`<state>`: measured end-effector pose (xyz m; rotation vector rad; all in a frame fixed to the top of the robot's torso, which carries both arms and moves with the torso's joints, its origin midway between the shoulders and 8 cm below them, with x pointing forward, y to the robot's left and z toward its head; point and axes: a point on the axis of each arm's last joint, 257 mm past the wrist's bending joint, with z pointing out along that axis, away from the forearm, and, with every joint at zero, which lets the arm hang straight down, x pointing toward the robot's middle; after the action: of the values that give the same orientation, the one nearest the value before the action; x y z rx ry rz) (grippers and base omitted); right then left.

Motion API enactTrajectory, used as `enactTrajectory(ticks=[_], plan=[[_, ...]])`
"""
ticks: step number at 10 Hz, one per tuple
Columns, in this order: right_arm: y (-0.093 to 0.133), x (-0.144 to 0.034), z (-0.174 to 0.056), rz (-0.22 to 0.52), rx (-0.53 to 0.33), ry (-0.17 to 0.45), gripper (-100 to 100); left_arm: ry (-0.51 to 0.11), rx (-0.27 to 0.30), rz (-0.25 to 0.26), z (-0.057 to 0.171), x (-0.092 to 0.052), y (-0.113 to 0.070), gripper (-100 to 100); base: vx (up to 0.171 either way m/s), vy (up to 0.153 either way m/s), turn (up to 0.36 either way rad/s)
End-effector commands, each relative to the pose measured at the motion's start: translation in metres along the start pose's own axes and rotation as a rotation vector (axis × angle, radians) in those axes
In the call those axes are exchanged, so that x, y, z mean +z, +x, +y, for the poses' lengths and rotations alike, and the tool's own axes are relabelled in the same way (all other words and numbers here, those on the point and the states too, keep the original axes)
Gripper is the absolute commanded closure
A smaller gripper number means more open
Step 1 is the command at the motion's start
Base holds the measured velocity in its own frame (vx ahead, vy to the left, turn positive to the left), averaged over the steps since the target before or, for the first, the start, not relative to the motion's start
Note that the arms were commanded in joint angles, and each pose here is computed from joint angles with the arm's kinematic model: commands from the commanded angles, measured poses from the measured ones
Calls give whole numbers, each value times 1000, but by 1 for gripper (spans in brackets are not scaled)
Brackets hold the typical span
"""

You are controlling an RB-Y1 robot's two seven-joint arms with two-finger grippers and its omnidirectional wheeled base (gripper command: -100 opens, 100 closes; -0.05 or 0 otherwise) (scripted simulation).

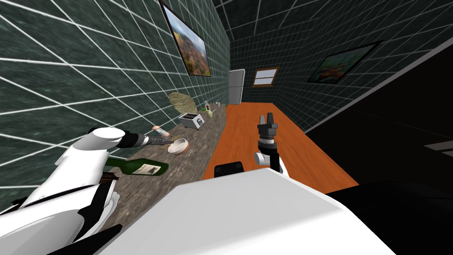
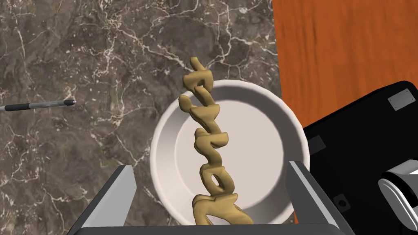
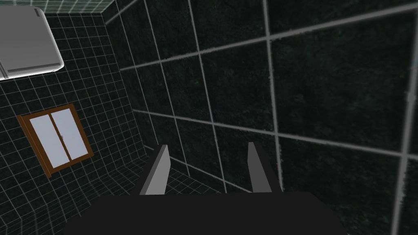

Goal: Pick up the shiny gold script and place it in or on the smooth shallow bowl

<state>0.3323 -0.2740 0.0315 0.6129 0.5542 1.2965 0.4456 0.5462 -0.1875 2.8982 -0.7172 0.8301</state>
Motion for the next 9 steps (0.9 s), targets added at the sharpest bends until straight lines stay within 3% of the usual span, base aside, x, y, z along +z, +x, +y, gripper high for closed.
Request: enactTrajectory(ticks=[1, 2, 5, 6, 7, 9], plan=[[0, 0, 0, 0, 0, 0, 0, 0, 0, 0, 0, 0, 0, 0, 0, 0, 0], [0, 0, 0, 0, 0, 0, 0, -2, 1, 2, -1, -15, 7, -100, 13, -3, 13], [0, 0, 0, 0, 0, 0, 0, -6, 6, 4, -1, -46, 19, -100, 29, -8, 19], [0, 0, 0, 0, 0, 0, 0, -3, 7, 5, -1, -40, 17, -100, 14, -2, 4], [0, 0, 0, 0, 0, 0, 0, -5, 5, 4, -1, -41, 17, 0, 0, 0, 0], [0, 0, 0, 0, 0, 0, 0, -5, 5, 4, -1, -41, 17, 0, 0, 0, 0]])
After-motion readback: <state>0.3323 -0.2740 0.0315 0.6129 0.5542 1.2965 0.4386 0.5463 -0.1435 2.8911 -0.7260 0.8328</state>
